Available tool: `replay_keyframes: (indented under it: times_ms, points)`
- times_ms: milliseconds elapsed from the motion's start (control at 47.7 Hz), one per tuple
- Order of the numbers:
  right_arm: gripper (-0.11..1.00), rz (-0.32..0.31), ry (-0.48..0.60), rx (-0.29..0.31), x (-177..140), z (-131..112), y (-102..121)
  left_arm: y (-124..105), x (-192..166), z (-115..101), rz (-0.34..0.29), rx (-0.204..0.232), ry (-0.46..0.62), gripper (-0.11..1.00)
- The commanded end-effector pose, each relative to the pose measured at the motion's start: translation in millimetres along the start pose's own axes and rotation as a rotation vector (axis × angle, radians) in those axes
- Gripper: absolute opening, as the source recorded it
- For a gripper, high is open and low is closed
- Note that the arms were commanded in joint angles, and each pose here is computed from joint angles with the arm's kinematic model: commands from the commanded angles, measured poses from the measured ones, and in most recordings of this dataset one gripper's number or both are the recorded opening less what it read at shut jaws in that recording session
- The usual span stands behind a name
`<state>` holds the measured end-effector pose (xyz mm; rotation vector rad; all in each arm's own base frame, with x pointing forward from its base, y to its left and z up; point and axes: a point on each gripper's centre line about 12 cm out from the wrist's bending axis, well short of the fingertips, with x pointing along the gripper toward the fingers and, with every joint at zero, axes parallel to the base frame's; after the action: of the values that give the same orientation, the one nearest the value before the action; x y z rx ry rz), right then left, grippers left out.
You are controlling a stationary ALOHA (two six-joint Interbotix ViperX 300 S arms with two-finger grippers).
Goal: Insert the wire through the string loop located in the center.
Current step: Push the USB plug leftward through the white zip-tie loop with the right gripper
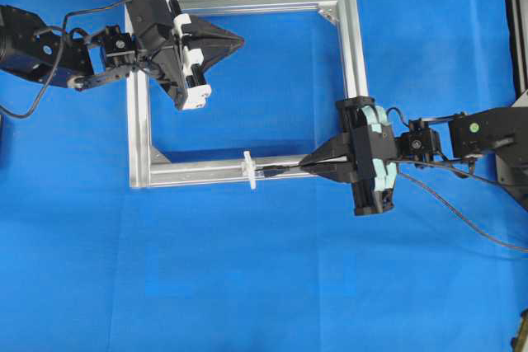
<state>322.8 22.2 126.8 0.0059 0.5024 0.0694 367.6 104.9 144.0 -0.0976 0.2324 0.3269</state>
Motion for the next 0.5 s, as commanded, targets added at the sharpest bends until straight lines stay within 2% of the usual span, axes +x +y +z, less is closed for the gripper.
replay_keyframes:
  times_ms: [0,482]
  points:
    - [-0.02,-0.001,-0.031,0.004,0.7,9.1,0.0,-2.3,-2.2,14.3,-0.008,-0.001,-0.043,0.0]
    - [-0.02,0.0,-0.034,0.003,0.2,9.9,0.1,-2.3,-2.2,14.3,-0.008,-0.001,-0.043,0.0]
